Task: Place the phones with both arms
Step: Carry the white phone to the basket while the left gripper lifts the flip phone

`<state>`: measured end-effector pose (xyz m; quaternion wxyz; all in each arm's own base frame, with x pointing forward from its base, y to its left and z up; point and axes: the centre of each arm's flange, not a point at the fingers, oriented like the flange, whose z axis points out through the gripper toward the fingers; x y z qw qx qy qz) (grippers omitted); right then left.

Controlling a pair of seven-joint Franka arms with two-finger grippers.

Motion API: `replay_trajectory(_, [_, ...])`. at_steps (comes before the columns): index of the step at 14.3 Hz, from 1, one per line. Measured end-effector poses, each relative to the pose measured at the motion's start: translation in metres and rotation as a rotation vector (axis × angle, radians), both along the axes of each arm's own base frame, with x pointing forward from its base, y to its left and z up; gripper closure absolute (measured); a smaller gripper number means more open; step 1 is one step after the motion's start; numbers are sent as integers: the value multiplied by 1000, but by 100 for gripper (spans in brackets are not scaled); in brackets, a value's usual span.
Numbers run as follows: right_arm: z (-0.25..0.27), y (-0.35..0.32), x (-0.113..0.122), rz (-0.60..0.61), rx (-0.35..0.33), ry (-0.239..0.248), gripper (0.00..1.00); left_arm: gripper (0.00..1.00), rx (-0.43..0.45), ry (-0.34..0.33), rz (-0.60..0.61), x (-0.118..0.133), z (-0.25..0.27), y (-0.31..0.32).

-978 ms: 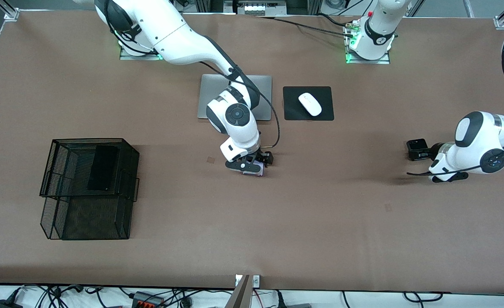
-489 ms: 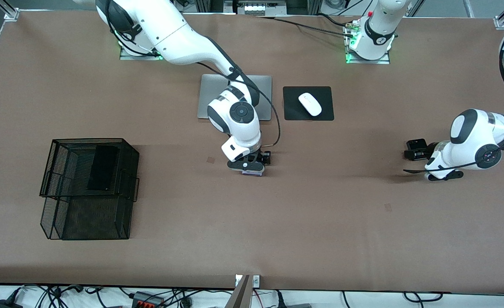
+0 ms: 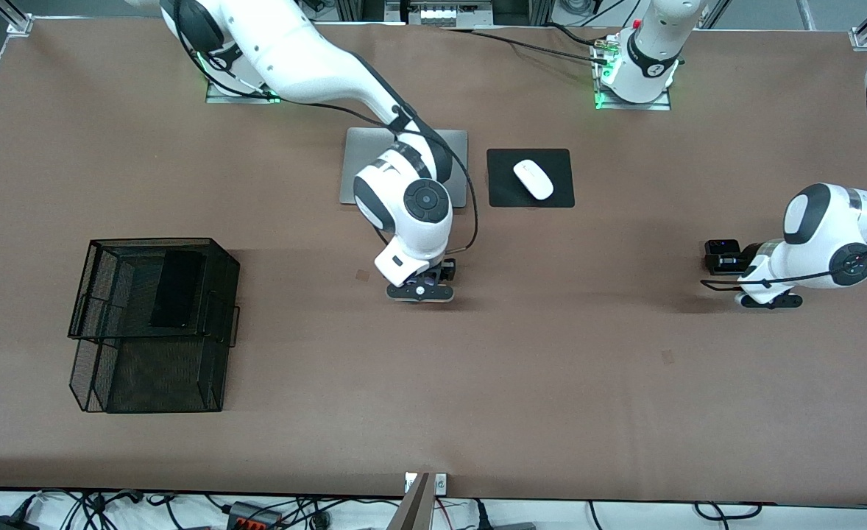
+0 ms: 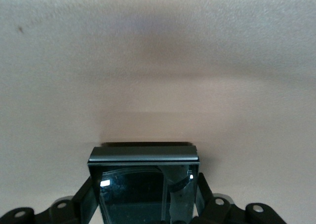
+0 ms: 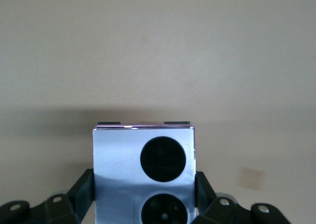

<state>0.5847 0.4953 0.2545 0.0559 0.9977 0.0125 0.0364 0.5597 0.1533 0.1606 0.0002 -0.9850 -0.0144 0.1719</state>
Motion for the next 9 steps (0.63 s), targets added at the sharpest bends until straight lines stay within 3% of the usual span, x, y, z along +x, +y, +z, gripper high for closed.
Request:
replay_trajectory(5, [101, -172, 78, 31, -53, 87, 15, 19, 0, 10, -78, 35, 65, -48])
replay_trajectory(9, [129, -326, 94, 59, -57, 175, 15, 19, -84, -22, -159, 67, 106, -167])
